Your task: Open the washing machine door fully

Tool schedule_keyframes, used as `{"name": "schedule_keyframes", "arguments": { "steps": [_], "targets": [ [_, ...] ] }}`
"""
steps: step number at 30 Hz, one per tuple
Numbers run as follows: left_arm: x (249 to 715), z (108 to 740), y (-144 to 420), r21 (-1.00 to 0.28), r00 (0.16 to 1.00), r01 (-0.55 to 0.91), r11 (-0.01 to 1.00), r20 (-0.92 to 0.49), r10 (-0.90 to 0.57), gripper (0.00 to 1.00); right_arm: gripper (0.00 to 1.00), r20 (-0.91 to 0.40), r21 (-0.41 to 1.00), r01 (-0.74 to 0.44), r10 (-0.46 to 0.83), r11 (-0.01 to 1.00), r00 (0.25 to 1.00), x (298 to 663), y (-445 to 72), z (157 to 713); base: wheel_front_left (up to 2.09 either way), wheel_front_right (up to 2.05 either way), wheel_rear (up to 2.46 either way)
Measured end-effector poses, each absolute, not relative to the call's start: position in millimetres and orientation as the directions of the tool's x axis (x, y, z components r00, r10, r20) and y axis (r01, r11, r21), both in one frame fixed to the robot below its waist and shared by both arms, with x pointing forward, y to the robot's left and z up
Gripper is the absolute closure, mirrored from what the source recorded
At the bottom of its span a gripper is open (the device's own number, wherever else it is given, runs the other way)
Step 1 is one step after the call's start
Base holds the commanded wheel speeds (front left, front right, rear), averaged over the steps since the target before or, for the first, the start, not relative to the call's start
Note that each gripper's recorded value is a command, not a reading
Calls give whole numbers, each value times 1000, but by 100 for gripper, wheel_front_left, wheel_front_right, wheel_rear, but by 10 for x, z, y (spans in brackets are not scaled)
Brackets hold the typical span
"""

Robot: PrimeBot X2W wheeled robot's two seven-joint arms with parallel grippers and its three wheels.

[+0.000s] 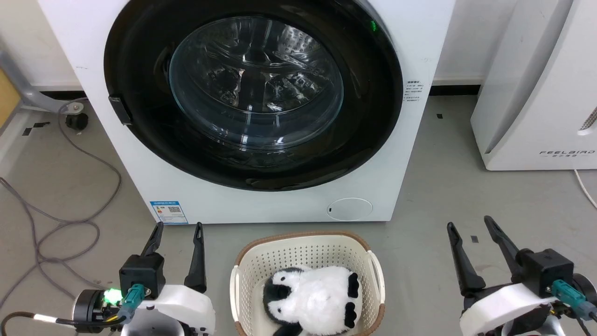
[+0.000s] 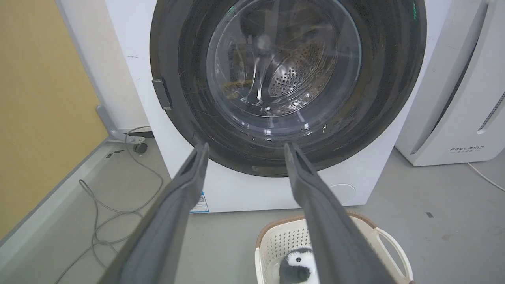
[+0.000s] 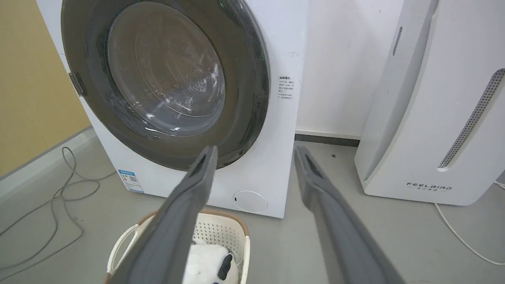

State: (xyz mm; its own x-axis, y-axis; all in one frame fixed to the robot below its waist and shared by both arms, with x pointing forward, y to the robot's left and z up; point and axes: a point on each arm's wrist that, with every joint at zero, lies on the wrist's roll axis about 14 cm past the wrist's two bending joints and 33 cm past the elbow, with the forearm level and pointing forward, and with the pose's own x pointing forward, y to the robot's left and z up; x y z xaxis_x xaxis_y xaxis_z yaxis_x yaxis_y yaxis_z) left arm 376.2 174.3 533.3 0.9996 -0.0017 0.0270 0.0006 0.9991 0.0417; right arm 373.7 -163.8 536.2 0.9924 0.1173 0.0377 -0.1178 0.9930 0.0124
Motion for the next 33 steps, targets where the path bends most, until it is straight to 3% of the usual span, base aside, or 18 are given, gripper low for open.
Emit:
{"name": "schedule_keyframes", "arguments": {
  "steps": [10,11,12,13,14,23,33],
  "targets": [
    [3760,5365,1747,31,999,-11,999,50,9,0,0,82,119,-114,105,986,991,3744,-1668,5439,0,0,0],
    [3760,5365,1747,31,999,-11,999,50,9,0,18,82,119,-114,105,986,991,3744,-1668,5439,0,0,0],
    [3760,5369,1745,29,999,-11,1000,53,9,0,18,87,136,-116,104,984,991,3744,-1668,5447,0,0,0],
    [3760,5369,1745,29,999,-11,1000,54,10,0,68,91,153,-116,103,981,990,3744,-1668,5454,0,0,0],
    [3760,5369,1745,28,998,-13,1000,54,11,0,100,95,171,-118,103,978,990,3745,-1667,5461,0,0,0],
    [3760,5384,1742,19,997,-20,1000,68,19,0,100,138,354,-129,84,926,987,3750,-1685,5527,0,0,0],
    [3757,5412,1742,13,995,-25,1000,92,24,0,100,155,596,-133,49,792,987,3786,-1719,5521,0,0,0]
  ]
}}
